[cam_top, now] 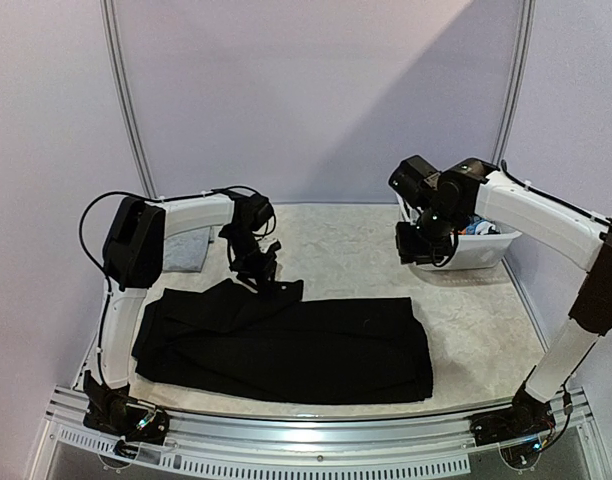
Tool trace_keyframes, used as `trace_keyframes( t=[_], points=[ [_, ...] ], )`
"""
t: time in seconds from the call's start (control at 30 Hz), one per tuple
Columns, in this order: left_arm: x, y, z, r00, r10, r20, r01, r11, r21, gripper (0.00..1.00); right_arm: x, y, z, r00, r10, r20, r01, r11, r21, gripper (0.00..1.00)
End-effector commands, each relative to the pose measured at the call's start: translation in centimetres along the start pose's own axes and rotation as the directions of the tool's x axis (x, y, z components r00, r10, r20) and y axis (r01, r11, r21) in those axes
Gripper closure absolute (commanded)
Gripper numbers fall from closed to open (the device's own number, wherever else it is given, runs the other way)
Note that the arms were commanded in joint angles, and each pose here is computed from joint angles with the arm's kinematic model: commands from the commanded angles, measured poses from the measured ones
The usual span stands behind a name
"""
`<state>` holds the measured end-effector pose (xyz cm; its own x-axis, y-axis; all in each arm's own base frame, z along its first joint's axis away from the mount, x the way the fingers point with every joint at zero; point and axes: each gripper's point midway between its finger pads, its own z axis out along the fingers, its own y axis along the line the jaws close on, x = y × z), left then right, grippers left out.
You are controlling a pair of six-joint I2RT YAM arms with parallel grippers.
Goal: Fold and stack the mixed laundry pile
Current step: Adjust the rectangle-folded shirt at the center of the board.
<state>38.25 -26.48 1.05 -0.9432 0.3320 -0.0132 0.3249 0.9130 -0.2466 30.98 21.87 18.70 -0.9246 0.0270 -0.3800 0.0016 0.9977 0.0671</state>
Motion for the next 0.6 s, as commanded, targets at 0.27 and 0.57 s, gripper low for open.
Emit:
trace_keyframes(
  t=[0.27,0.57],
  points=[
    [-0.3,-0.1,-0.3,0.999,-0.01,0.042,0.016,0.99,-0.141,0.44,1.7,-3.7,-3.2,0.999,-0.009,0.05,0.008,1.0,0.021,0.68],
    [-1.1,0.0,-5.0,0.98,-0.049,0.195,0.085,0.98,-0.181,0.37,3.7,-6.2,-4.7,0.997,0.044,0.063,-0.046,0.998,0.04,0.68]
  ],
)
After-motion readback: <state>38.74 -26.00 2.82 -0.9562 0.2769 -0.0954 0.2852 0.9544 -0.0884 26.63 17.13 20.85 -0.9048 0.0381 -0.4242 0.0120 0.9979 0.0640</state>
